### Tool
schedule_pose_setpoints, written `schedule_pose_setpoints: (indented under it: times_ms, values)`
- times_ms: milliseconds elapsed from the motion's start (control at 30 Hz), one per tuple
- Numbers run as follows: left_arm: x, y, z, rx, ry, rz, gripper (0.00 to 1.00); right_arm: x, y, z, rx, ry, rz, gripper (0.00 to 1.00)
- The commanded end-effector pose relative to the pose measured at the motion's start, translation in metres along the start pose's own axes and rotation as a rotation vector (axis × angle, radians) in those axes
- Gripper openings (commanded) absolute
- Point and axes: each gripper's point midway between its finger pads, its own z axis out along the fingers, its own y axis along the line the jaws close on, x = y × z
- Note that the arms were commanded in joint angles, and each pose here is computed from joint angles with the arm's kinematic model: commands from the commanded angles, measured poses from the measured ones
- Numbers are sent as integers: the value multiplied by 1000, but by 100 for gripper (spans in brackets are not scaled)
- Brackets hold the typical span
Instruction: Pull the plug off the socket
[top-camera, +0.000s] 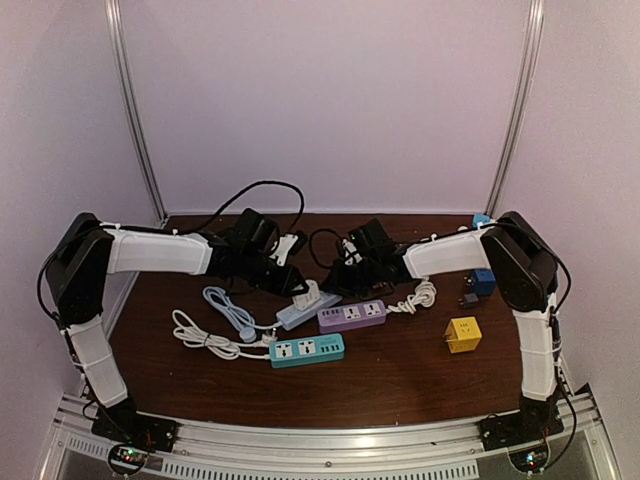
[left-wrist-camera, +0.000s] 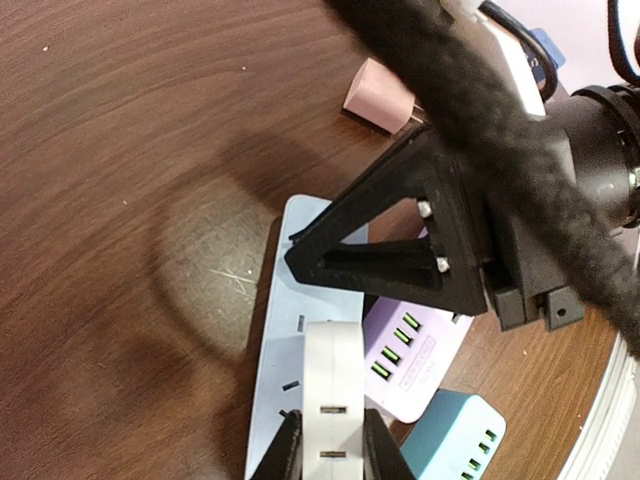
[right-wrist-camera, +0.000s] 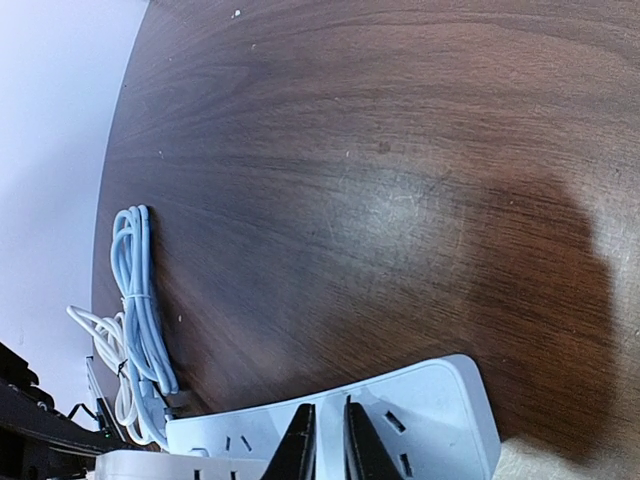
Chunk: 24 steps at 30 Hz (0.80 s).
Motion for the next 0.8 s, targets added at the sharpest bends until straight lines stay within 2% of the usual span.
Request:
schedule_pose_setpoints:
  times_ms: [0,400,767]
  values:
    - [-62,-25,-36,47,-251,80,0,42,-65,13,203,90,50,13]
    - [-46,-5,-6,-8,-200,71,0,2,-10,-13,93,21,-11,20]
    - [-45,-4,4,-19,-214,76,0,16,-6,-4,20,58,49,15]
